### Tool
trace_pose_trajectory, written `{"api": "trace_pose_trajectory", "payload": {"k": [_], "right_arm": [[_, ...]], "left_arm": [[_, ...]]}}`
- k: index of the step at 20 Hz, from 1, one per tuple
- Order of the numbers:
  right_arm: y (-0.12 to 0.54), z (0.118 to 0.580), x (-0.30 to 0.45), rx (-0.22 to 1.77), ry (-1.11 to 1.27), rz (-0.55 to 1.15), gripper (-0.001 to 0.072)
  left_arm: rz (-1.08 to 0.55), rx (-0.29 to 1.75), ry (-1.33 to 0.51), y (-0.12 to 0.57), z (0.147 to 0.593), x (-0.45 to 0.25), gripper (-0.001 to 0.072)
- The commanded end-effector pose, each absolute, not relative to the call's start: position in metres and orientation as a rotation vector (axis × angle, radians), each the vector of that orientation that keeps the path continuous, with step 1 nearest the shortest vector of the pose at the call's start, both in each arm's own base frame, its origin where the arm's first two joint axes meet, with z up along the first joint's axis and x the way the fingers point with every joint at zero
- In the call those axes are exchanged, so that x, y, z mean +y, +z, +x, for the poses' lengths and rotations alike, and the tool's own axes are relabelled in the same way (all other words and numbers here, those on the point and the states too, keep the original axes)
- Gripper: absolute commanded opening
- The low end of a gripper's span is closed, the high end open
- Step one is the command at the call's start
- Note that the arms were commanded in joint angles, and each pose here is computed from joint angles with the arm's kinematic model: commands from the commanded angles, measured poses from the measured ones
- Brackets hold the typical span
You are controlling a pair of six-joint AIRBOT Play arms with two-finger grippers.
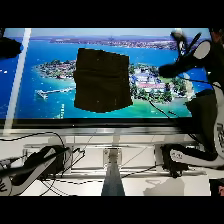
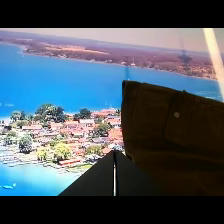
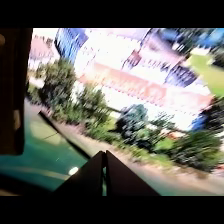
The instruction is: Fold the clothes and pants, and hang the long-sleeved shirts on hangers.
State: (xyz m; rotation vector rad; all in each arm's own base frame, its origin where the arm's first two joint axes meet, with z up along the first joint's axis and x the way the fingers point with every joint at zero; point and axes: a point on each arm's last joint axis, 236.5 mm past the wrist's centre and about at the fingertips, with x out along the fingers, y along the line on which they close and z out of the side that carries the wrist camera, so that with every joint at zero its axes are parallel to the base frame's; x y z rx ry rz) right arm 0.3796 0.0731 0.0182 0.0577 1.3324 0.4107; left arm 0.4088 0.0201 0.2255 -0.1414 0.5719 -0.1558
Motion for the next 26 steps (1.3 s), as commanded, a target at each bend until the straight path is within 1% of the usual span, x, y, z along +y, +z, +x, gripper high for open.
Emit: {"api": "trace_pose_trajectory", "payload": {"k": [1, 2, 4, 6, 8, 9, 10, 12, 14, 16, 17, 18, 19, 21, 23, 24, 25, 26], "right_arm": [[-0.013, 0.351, 0.135, 1.430, 0.714, 0.548, 0.0368], [-0.026, 0.347, 0.144, 1.453, 0.714, 0.599, 0.0461], [-0.059, 0.334, 0.158, 1.514, 0.684, 0.610, 0.0461], [-0.082, 0.321, 0.171, 1.557, 0.670, 0.597, 0.0462], [-0.091, 0.314, 0.182, 1.585, 0.676, 0.580, 0.0461], [-0.094, 0.311, 0.187, 1.596, 0.680, 0.574, 0.0461], [-0.096, 0.310, 0.190, 1.605, 0.674, 0.568, 0.0461], [-0.104, 0.312, 0.193, 1.601, 0.658, 0.557, 0.0461], [-0.110, 0.313, 0.192, 1.616, 0.628, 0.580, 0.0461], [-0.115, 0.312, 0.191, 1.630, 0.620, 0.584, 0.0461], [-0.117, 0.313, 0.193, 1.629, 0.616, 0.592, 0.0461], [-0.120, 0.313, 0.194, 1.632, 0.616, 0.595, 0.0460], [-0.122, 0.312, 0.196, 1.636, 0.617, 0.592, 0.0454], [-0.121, 0.310, 0.203, 1.635, 0.634, 0.591, 0.0439], [-0.116, 0.313, 0.208, 1.596, 0.693, 0.576, 0.0288], [-0.114, 0.314, 0.210, 1.579, 0.714, 0.573, 0.0271], [-0.111, 0.316, 0.212, 1.563, 0.729, 0.571, 0.0206], [-0.109, 0.316, 0.214, 1.555, 0.740, 0.576, 0.0107]], "left_arm": [[-0.142, 0.573, -0.156, 0.225, 0.409, 0.020, 0.0013], [-0.143, 0.573, -0.156, 0.225, 0.409, 0.020, 0.0013], [-0.110, 0.576, -0.162, 0.222, 0.412, 0.022, 0.0013], [-0.032, 0.648, -0.105, 0.198, 0.414, 0.043, 0.0013], [0.025, 0.824, 0.009, 0.153, 0.405, 0.078, 0.0013], [0.028, 0.924, 0.043, 0.129, 0.396, 0.089, 0.0013], [0.012, 1.014, 0.043, 0.107, 0.391, 0.091, 0.0014], [-0.051, 1.214, -0.021, 0.060, 0.373, 0.078, 0.0014], [-0.141, 1.396, -0.145, 0.022, 0.355, 0.053, 0.0017], [-0.295, 1.493, -0.320, 0.002, 0.346, 0.017, 0.0193], [-0.386, 1.513, -0.426, -0.002, 0.343, -0.004, 0.0297], [-0.472, 1.517, -0.487, -0.005, 0.344, -0.020, 0.0395], [-0.548, 1.514, -0.520, -0.010, 0.347, -0.031, 0.0409], [-0.610, 1.484, -0.529, -0.024, 0.351, -0.041, 0.0409], [-0.647, 1.473, -0.504, -0.043, 0.348, -0.044, 0.0409], [-0.649, 1.486, -0.510, -0.052, 0.340, -0.046, 0.0409], [-0.655, 1.505, -0.517, -0.062, 0.330, -0.049, 0.0409], [-0.658, 1.529, -0.535, -0.071, 0.317, -0.053, 0.0409]]}}
